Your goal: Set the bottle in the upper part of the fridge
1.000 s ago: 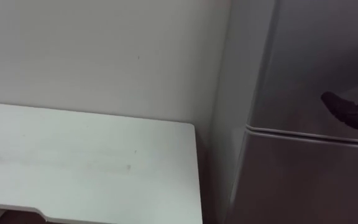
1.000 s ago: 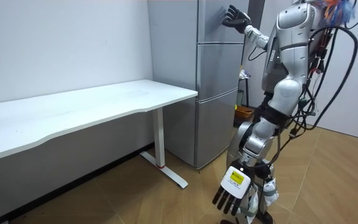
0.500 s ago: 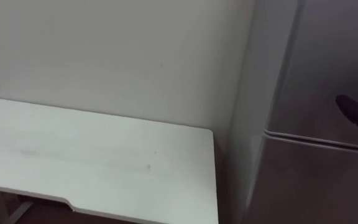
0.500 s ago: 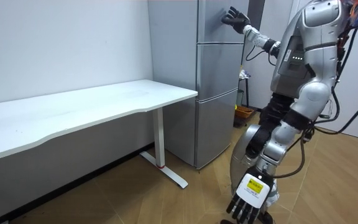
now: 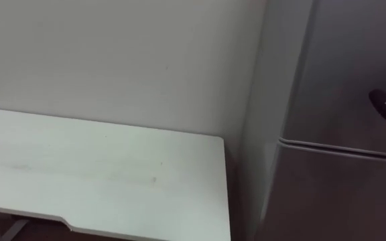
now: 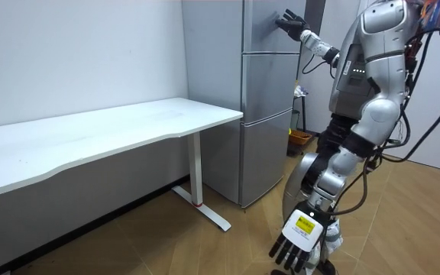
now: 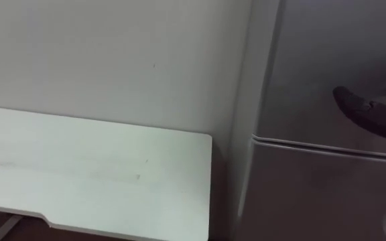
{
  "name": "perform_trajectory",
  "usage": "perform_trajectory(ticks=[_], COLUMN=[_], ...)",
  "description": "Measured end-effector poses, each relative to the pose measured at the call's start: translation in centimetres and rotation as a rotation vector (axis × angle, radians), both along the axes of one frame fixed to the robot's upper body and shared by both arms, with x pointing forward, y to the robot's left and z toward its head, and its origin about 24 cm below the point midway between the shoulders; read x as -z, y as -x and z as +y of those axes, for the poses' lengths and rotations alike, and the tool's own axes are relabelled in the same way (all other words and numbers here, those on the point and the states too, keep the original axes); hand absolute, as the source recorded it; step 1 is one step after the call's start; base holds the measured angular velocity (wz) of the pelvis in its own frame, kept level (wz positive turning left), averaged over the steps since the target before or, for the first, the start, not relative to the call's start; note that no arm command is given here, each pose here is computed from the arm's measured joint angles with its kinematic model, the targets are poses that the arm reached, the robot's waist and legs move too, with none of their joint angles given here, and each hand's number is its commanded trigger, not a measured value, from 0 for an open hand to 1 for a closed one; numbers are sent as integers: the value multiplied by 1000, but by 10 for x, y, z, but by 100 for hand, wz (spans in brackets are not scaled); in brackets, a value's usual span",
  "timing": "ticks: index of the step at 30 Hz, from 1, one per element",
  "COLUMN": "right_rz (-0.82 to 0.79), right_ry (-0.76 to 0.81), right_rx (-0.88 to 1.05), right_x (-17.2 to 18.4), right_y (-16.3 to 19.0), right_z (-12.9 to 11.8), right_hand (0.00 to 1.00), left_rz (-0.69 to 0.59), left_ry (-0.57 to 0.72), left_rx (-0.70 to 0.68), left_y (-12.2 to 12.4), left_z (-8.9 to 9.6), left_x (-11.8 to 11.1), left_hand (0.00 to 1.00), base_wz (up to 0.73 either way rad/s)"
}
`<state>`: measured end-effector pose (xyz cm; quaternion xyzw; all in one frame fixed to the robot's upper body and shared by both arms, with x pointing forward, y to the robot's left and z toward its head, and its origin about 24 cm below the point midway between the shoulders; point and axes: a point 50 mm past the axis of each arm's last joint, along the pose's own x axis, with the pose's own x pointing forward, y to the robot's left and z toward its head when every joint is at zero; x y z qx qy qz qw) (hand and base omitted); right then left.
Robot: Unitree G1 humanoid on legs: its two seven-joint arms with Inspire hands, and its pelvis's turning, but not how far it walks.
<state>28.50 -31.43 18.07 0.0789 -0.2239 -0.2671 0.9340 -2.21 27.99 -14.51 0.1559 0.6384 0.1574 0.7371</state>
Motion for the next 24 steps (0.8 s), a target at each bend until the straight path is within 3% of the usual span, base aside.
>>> perform_trajectory(ticks=[9,18,24], right_rz=[-49,-95,-113], right_ry=[-142,-225,-351], right_rx=[110,201,266], right_x=[-3,-13,-1], right_y=[19,30,52], right_z=[-30,-48,-70], right_hand=[0,0,0], left_rz=[-6,-41,-51], left_ry=[-3,0,1], left_rx=[-63,-56,-59], left_y=[10,4,6], left_z=[0,-1,-2], left_x=[0,1,0], left_hand=[0,0,0], base_wz=[-1,-5,-1])
